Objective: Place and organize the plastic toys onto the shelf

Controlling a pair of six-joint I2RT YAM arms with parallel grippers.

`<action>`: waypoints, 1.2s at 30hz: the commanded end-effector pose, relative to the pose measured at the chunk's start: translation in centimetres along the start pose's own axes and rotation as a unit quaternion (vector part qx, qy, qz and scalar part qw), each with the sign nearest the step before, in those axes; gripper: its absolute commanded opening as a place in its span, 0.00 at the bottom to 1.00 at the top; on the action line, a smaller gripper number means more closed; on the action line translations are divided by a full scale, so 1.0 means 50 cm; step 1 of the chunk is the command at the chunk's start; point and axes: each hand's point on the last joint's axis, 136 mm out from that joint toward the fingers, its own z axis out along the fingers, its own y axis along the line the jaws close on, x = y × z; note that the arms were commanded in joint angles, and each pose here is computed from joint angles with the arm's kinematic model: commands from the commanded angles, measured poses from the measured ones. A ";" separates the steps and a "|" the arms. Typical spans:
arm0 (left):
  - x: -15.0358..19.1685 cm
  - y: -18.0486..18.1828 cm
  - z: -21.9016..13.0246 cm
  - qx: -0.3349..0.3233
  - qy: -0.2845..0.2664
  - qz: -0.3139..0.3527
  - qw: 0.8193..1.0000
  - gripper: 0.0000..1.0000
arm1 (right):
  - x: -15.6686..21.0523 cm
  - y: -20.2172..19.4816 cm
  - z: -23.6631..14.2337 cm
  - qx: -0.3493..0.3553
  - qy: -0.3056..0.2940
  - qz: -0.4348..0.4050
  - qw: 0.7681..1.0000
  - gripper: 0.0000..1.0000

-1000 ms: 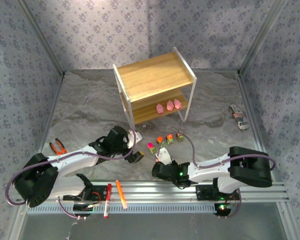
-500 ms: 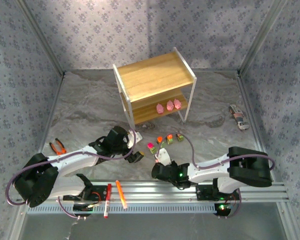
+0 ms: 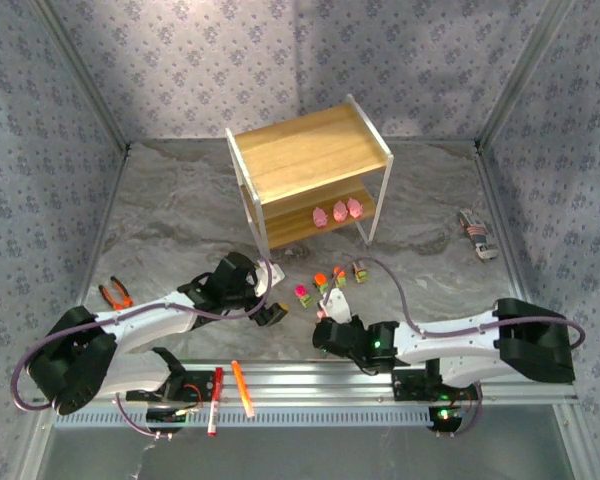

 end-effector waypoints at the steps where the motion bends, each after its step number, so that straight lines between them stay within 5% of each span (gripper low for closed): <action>1: -0.038 0.002 -0.005 0.006 -0.024 0.003 1.000 1.00 | -0.031 -0.031 -0.022 0.031 -0.007 0.005 0.999 0.27; 16: -0.038 -0.005 -0.007 0.015 -0.026 0.007 1.000 1.00 | -0.216 -0.059 -0.088 0.069 -0.063 0.035 0.995 0.28; 36: -0.038 -0.027 -0.019 0.049 -0.039 0.018 0.998 0.99 | -0.400 -0.022 -0.055 0.077 -0.114 0.057 0.989 0.28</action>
